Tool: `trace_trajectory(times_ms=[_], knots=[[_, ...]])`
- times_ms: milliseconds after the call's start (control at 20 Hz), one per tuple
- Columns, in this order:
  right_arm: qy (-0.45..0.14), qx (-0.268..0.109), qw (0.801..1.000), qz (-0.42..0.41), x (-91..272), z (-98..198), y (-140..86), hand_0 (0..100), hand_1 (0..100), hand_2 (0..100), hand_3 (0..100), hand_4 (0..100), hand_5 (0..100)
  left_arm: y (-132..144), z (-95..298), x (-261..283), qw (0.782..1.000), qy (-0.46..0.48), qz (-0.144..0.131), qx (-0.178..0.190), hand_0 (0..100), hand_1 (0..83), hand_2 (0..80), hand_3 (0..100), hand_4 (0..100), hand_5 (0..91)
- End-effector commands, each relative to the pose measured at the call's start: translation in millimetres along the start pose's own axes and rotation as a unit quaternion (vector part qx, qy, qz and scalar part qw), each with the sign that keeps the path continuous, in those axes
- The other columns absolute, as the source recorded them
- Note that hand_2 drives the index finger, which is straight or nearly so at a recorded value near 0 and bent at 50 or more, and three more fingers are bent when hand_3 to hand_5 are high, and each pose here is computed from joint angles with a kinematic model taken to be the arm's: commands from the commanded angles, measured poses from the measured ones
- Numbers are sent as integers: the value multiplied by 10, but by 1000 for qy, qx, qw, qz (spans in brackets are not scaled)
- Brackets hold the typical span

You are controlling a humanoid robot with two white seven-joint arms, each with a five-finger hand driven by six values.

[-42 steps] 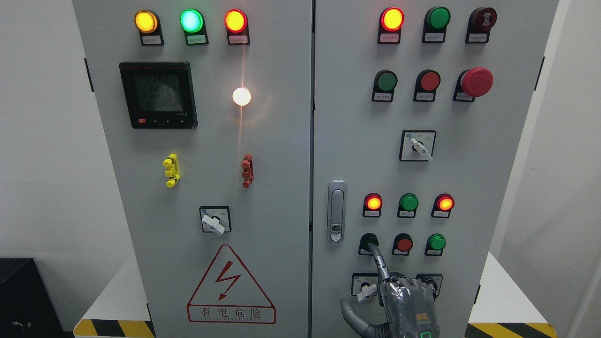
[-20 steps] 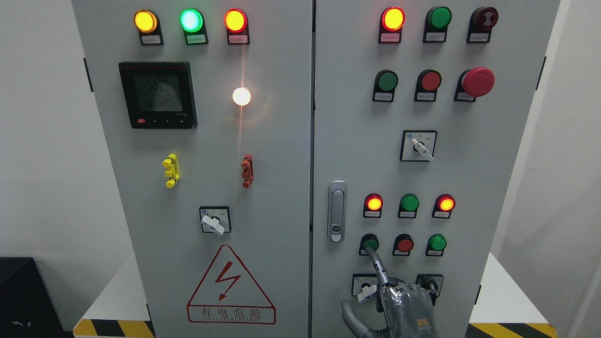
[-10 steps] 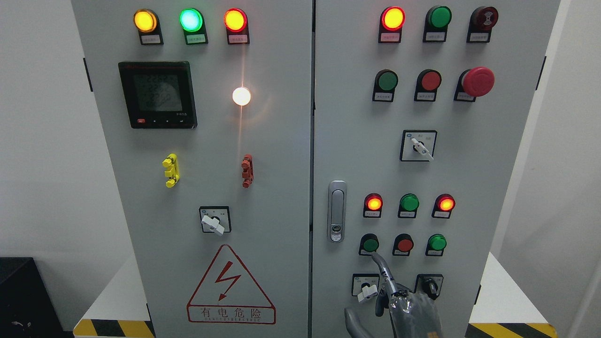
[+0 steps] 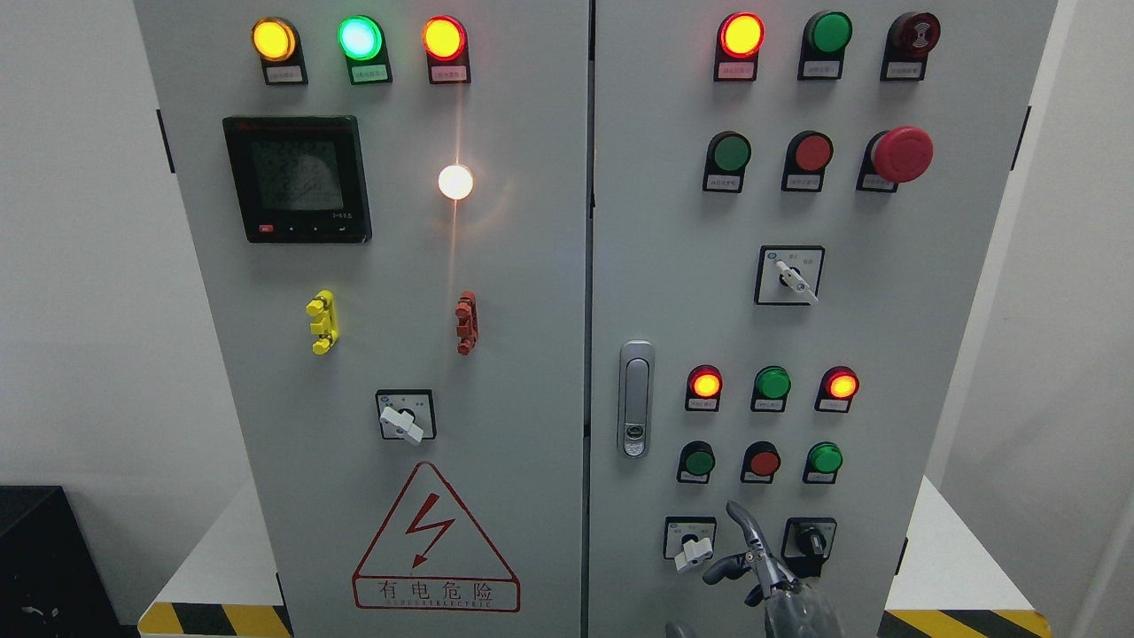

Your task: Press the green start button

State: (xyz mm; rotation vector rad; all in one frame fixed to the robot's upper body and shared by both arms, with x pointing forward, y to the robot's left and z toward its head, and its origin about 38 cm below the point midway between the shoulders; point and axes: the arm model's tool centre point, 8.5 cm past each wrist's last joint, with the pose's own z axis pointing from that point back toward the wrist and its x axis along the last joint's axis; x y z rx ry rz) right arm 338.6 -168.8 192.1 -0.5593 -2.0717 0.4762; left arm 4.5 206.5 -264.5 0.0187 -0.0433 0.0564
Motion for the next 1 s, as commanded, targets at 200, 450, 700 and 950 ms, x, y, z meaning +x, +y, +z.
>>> trace_trajectory(times_ms=[200,450,700,950], knots=[[12,-32,987,-156,91,90,-165,0,0,0,64,15,0,-20,-8,243,1000,-25,0,-3,120,556,0,0,0,0],[23,-26,981,-190,82,85,-165,0,0,0,27,0,0,-20,-8,243,1000,-25,0,-3,120,556,0,0,0,0],[27,-14,980,-194,74,85,-140,0,0,0,16,0,0,-20,-8,243,1000,-25,0,-3,120,556,0,0,0,0],[27,-11,980,-195,79,84,-130,0,0,0,13,0,0,-20,-8,243,1000,-25,0,-3,120,556,0,0,0,0]])
